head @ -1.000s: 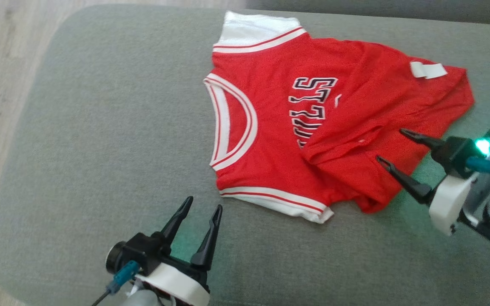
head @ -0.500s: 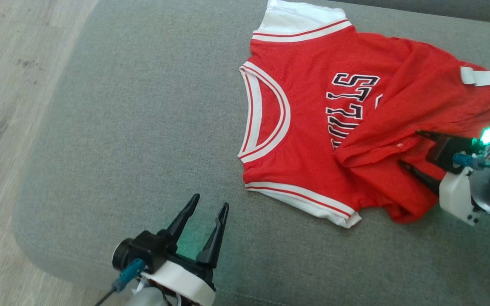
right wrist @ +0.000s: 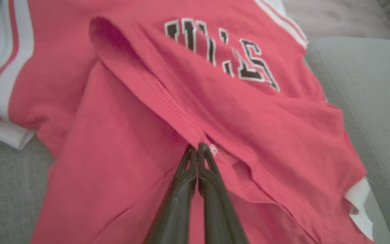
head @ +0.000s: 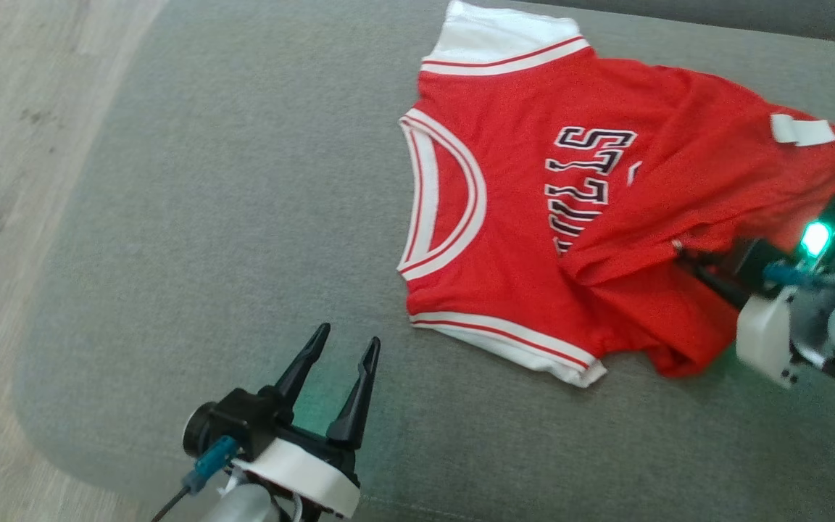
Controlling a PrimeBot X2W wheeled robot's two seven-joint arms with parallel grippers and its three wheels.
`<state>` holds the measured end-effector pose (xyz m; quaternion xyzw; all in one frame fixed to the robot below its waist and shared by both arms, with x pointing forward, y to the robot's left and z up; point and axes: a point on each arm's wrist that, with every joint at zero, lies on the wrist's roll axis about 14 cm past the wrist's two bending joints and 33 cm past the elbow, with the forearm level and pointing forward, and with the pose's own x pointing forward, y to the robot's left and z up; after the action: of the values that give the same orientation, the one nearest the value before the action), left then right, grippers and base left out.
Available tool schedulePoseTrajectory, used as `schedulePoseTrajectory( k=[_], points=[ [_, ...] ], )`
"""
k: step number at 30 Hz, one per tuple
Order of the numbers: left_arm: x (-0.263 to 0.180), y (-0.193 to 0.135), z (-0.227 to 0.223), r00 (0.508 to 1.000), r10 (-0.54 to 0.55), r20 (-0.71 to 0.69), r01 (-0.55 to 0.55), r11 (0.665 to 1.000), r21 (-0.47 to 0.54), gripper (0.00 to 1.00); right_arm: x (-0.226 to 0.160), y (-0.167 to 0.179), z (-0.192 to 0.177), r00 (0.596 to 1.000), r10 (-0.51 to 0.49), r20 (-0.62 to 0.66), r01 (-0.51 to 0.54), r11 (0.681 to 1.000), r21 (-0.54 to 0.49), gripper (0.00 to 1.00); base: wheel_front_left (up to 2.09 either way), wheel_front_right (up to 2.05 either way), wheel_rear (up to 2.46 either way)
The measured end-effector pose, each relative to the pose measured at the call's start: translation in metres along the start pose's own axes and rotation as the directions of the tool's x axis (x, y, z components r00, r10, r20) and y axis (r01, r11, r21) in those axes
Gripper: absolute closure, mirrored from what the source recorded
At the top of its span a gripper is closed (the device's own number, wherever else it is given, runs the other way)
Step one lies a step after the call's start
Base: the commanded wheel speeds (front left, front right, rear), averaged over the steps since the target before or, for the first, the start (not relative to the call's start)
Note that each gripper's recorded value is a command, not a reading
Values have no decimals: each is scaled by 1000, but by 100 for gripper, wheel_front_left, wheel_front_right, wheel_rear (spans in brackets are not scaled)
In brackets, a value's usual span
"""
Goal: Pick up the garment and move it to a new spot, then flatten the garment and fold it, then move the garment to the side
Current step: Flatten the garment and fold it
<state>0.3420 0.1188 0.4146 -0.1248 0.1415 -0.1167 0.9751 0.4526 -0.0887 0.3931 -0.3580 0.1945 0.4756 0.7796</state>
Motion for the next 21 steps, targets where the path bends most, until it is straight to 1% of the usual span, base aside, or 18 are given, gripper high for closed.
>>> schedulePoseTrajectory(
  k=[2,4,7,9,11,12,16,18,21],
  points=[
    [3,-2,2,1000,-11,5,11,1000,2,0,-10,-12,3,999,-36,19,36,999,32,100,0,0,0],
    [5,-6,3,999,-34,7,34,999,7,0,-25,-25,-3,996,-83,14,82,994,68,100,0,0,0],
    [8,-10,3,998,-65,1,65,998,25,0,-60,-43,-26,986,-165,-36,169,977,132,100,0,0,0],
    [9,-15,-1,996,-87,-19,88,996,35,0,-85,-49,-43,974,-213,-77,224,957,186,100,0,0,0],
    [9,-19,-8,992,-111,-56,114,992,46,0,-106,-43,-59,965,-234,-120,257,934,249,100,0,0,0],
    [9,-19,-8,992,-111,-56,114,992,46,0,-106,-43,-59,965,-234,-120,257,934,249,100,0,0,0],
    [10,-24,-28,976,-145,-165,157,985,67,0,-139,-10,-96,950,-228,-214,295,881,369,100,0,0,0],
    [12,-23,-38,964,-143,-224,165,983,83,0,-151,8,-112,942,-219,-253,310,857,413,100,0,0,0],
    [14,-23,-50,948,-143,-285,171,982,76,0,-163,21,-126,931,-229,-284,342,822,456,100,0,0,0]
  ],
)
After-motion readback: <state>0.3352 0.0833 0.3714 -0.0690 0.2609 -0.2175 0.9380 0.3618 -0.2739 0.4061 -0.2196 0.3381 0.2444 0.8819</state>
